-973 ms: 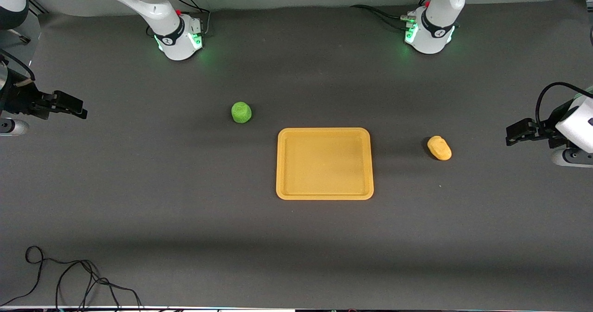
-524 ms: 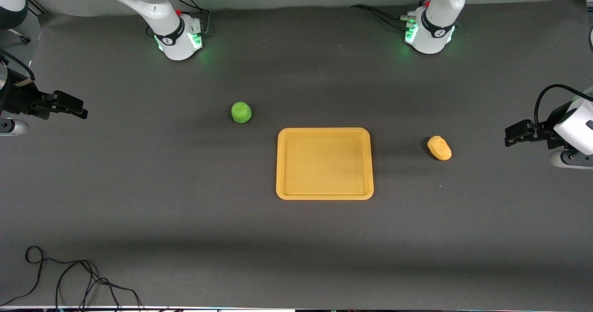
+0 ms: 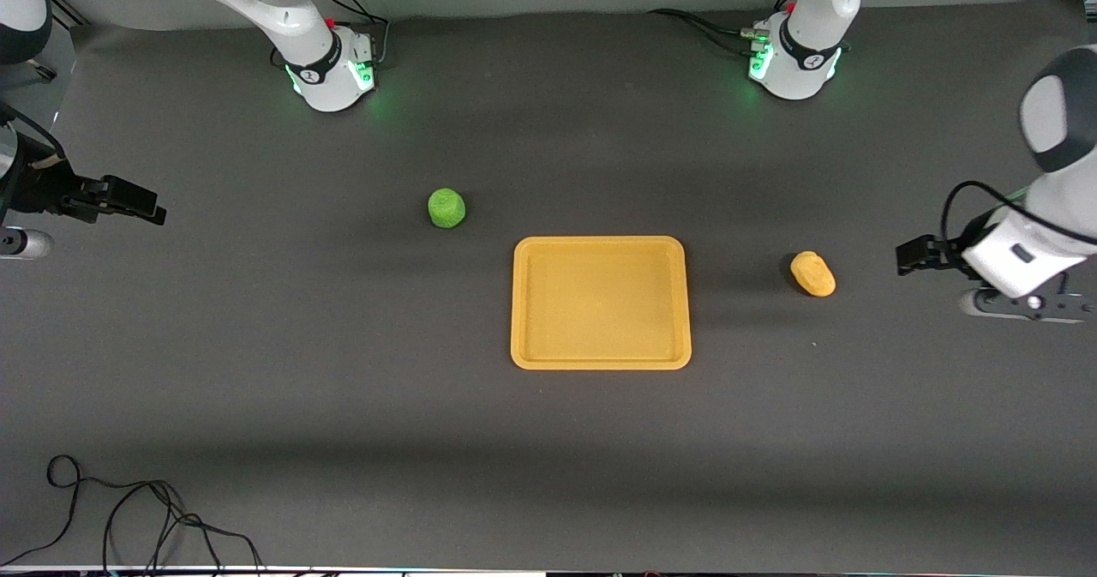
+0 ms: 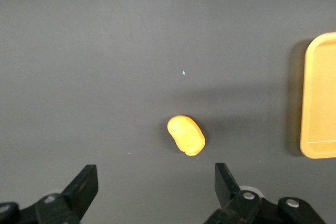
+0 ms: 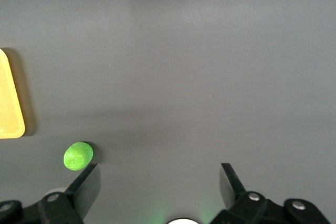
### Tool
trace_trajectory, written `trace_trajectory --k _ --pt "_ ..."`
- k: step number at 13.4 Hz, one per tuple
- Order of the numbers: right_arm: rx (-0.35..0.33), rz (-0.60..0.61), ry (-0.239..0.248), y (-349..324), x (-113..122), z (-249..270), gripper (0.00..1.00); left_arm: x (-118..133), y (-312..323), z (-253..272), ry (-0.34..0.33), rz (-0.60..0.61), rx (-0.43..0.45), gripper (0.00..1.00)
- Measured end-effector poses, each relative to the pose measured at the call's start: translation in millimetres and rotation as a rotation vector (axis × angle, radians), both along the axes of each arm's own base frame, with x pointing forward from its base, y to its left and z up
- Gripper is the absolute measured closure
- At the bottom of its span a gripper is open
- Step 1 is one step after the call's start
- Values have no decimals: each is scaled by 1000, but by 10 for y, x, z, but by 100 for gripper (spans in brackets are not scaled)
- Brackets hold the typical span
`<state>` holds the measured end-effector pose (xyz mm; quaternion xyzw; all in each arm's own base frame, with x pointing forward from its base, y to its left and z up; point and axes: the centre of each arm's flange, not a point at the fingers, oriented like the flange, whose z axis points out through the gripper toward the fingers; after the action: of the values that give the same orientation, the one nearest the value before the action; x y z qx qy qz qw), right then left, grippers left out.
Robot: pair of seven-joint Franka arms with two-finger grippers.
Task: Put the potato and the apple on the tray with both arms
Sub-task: 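Grasp the yellow potato with the left gripper while the right gripper approaches the apple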
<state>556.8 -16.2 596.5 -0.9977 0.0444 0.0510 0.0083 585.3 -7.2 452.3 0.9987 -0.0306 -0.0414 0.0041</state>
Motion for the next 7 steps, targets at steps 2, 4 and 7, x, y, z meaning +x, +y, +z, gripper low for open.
trace_trajectory --k 2,4,7 --pt "0 -2 -2 1 1 8 0 -178 -57 -511 16 80 -64 5" --pt "1 -2 -3 2 2 13 0 -380 -114 -1048 13 111 -73 4" --pt "8 11 -2 83 7 0 0 -714 -150 -1848 42 207 -47 0"
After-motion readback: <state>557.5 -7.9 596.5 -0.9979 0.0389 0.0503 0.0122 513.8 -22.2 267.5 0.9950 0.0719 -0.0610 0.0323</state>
